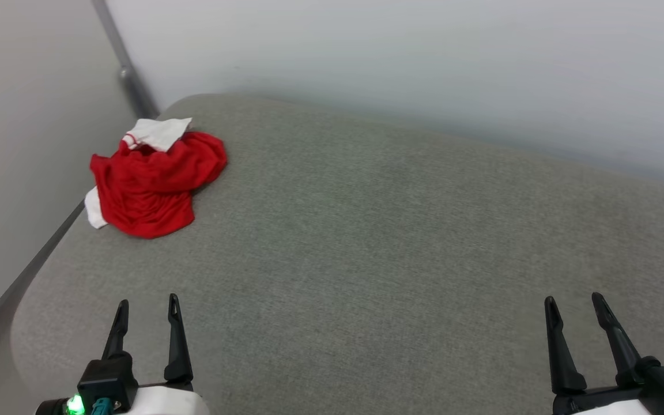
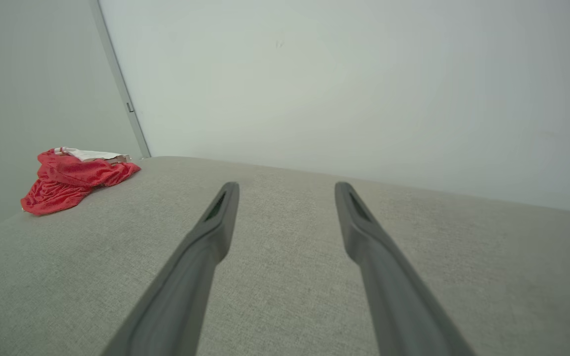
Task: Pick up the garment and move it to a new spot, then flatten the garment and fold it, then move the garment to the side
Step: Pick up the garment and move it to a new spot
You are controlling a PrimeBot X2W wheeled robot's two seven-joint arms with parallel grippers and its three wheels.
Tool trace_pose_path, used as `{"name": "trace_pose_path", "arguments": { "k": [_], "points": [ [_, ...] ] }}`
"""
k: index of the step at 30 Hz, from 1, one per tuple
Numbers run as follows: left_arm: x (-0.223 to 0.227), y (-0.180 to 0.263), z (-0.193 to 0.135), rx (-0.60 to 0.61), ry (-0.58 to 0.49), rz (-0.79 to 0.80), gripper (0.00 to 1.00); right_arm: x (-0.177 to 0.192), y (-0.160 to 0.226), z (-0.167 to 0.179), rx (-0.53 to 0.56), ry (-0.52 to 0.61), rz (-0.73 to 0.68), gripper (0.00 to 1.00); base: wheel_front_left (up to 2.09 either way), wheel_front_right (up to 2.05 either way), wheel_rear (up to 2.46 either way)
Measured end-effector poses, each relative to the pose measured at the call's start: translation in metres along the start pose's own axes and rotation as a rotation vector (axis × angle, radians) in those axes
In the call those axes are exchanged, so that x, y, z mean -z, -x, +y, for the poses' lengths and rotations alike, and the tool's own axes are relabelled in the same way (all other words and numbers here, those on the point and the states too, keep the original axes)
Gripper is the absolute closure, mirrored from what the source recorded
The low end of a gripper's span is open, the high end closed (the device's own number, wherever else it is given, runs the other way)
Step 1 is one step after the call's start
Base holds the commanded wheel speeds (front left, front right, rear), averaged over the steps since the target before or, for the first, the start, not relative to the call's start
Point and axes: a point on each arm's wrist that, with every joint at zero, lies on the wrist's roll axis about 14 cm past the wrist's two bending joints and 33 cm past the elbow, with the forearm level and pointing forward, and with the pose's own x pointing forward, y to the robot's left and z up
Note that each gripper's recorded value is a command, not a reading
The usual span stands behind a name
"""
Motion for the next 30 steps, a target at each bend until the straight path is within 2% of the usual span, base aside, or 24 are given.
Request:
{"name": "trace_pose_path", "arguments": {
  "k": [9, 19, 25, 30],
  "points": [
    [-0.003, 0.025, 0.049, -0.156, -0.009, 0.000, 0.00, 0.006, -0.023, 0.042, -0.137, -0.021, 0.008, 0.00, 0.00, 0.00, 0.00],
    [0.000, 0.038, 0.069, -0.231, -0.009, 0.015, 0.00, 0.010, -0.031, 0.062, -0.204, -0.017, 0.017, 0.00, 0.00, 0.00, 0.00],
    [0.000, 0.023, 0.073, -0.223, -0.024, 0.013, 0.00, 0.012, -0.029, 0.055, -0.185, -0.011, 0.020, 0.00, 0.00, 0.00, 0.00],
    [-0.026, -0.016, 0.085, -0.214, -0.055, -0.062, 0.00, 0.013, -0.034, 0.046, -0.162, 0.002, 0.014, 0.00, 0.00, 0.00, 0.00]
  ]
}}
